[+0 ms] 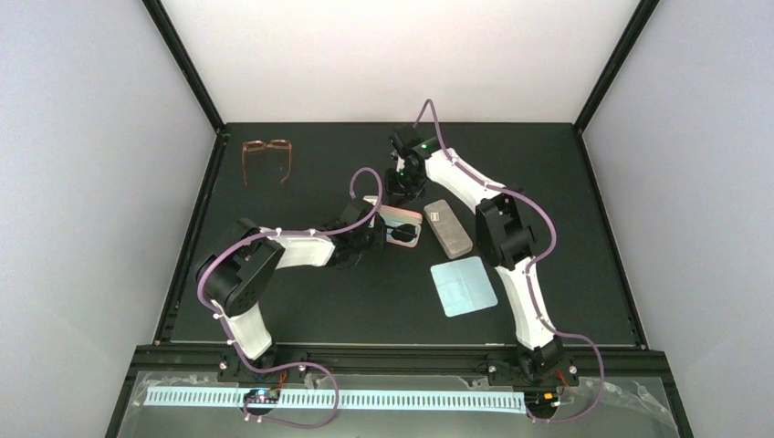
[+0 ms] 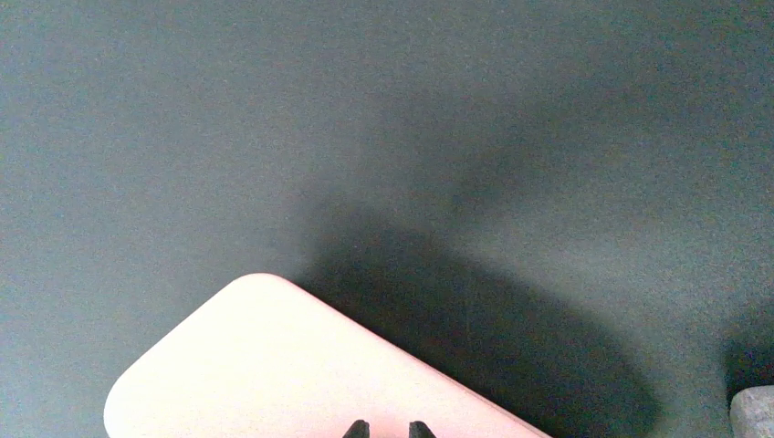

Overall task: Organize the sunglasses
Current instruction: Close the sunglasses case at the center of the board.

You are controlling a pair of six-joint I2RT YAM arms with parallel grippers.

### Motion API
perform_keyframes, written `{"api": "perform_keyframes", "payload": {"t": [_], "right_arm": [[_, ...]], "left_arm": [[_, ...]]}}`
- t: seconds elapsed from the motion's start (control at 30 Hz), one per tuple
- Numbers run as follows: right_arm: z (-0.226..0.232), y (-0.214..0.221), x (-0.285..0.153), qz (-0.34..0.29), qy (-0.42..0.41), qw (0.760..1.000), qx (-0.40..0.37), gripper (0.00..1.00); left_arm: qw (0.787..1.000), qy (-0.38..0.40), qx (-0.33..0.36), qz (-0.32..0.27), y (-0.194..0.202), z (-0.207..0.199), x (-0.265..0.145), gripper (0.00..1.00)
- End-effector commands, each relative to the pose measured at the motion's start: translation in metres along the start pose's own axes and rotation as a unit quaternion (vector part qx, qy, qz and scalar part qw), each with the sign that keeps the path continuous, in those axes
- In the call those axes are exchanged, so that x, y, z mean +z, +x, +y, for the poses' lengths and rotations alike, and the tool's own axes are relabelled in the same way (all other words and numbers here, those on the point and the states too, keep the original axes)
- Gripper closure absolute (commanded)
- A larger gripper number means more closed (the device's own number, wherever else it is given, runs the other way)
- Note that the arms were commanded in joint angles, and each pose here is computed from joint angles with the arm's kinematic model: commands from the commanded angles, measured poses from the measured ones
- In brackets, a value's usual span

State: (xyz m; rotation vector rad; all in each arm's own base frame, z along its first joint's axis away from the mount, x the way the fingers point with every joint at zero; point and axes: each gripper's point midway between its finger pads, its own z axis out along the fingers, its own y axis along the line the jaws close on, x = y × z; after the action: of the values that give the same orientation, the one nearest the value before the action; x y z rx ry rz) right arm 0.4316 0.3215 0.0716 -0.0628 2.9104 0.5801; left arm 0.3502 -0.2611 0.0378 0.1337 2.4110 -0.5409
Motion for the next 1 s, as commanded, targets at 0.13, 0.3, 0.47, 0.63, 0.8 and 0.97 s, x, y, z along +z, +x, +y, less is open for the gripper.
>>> {"api": "perform_keyframes", "payload": {"t": [0.13, 0.3, 0.47, 0.63, 0.8, 0.97], "right_arm": [[-0.007, 0.044, 0.003, 0.056, 0.008, 0.998, 0.018, 0.9], [-0.014, 0.056, 0.011, 0.066, 0.017, 0.997, 0.023, 0.92], [-0.027, 0.069, 0.018, 0.077, 0.035, 0.996, 0.034, 0.93], [-0.034, 0.078, 0.021, 0.08, 0.043, 0.995, 0.044, 0.94], [-0.038, 0.087, 0.024, 0.081, 0.058, 0.994, 0.043, 0.95], [-0.036, 0.104, 0.032, 0.089, 0.064, 0.993, 0.033, 0.97]], "left_arm": [[1.0, -0.006, 0.009, -0.028, -0.012, 0.002, 0.005, 0.91], [1.0, -0.002, 0.011, -0.025, -0.01, 0.001, 0.004, 0.91], [1.0, 0.003, 0.012, -0.023, -0.006, 0.001, 0.0, 0.91], [1.0, 0.004, 0.011, -0.02, -0.003, 0.002, -0.002, 0.91], [1.0, 0.002, 0.01, -0.015, 0.003, 0.005, -0.005, 0.91], [1.0, 0.004, 0.006, -0.012, 0.008, 0.007, -0.006, 0.91]]}}
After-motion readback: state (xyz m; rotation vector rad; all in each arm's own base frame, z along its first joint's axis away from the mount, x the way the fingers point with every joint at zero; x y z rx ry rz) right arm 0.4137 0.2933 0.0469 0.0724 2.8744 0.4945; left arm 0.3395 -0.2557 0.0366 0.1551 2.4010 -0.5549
